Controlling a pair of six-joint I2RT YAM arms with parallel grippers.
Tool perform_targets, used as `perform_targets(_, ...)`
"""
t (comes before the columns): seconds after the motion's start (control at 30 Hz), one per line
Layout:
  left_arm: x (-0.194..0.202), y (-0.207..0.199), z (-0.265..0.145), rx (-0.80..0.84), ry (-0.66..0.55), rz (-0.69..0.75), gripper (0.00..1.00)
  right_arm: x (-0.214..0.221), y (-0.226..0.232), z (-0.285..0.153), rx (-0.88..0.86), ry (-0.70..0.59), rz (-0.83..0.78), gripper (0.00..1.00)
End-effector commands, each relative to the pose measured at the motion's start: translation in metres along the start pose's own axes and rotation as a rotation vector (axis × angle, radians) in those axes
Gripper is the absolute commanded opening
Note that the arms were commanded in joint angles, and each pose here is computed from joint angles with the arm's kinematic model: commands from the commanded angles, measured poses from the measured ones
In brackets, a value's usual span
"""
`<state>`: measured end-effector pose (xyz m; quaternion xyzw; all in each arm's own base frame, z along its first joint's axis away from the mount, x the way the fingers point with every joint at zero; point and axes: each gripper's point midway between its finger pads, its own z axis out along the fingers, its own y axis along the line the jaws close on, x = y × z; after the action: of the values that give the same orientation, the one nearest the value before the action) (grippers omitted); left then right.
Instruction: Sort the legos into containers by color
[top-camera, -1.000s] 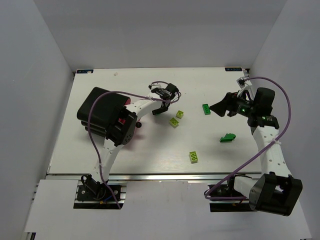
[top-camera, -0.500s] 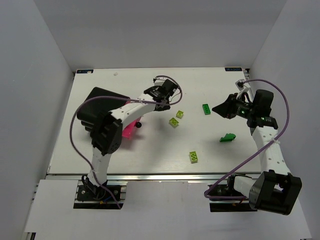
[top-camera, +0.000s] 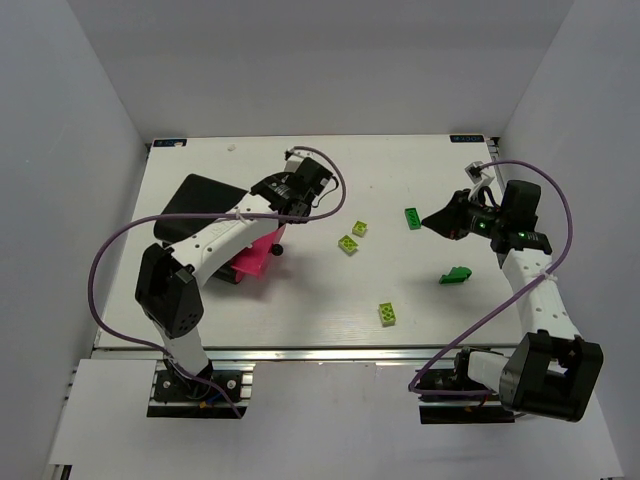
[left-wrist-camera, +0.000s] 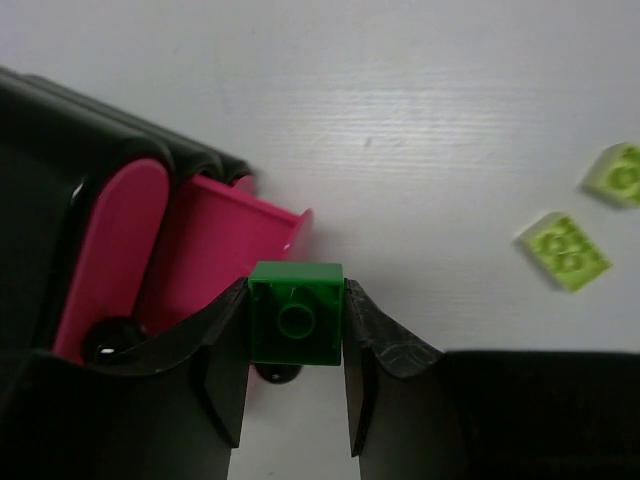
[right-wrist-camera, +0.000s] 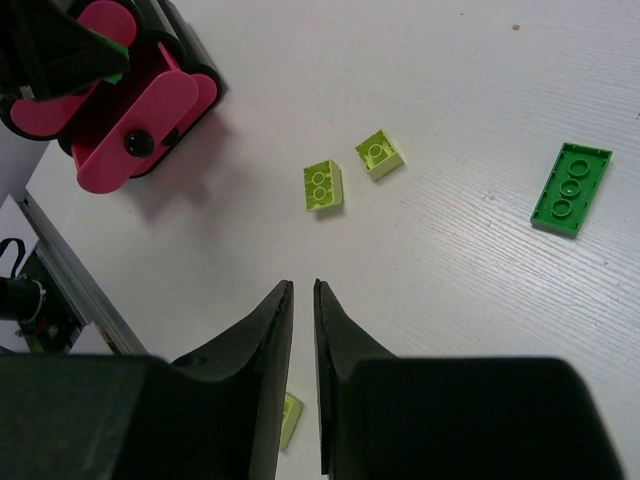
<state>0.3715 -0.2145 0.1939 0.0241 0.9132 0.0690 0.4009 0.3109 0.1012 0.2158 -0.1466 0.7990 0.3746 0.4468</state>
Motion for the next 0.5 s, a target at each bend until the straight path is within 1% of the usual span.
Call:
perform_targets(0.0,0.009,0.039,-0.003,-0.138,0.017,0.084,0.02,-0.005,0.003,0.002,-0.024,-0.015,-0.049,0.20)
perform_targets(0.17,0.011,0.053,0.000,-0.209,0.000,0.127,0.05,-0.003,0.001,0.004,-0.024,-0.011,-0.046,0.20)
perform_targets(0.27,0.015,0.055,0.002,-0.223,0.008,0.145,0.07,-0.001,-0.001,0.005,-0.020,-0.006,-0.038,0.20)
perform_targets(0.33,0.022,0.056,0.007,-0.233,0.025,0.166,0.14,0.000,-0.002,0.006,-0.019,0.000,-0.033,0.21)
perform_targets(0.37,0.024,0.056,0.008,-0.236,0.028,0.169,0.18,0.000,-0.002,0.006,-0.020,-0.001,-0.036,0.24)
perform_targets(0.4,0.026,0.056,0.010,-0.241,0.032,0.174,0.23,0.000,-0.003,0.006,-0.019,0.000,-0.034,0.27)
perform_targets(0.43,0.028,0.057,0.010,-0.245,0.036,0.179,0.32,0.000,-0.003,0.006,-0.019,0.000,-0.036,0.30)
perform_targets(0.47,0.031,0.058,0.011,-0.248,0.040,0.182,0.38,0.000,-0.002,0.006,-0.024,0.000,-0.038,0.35)
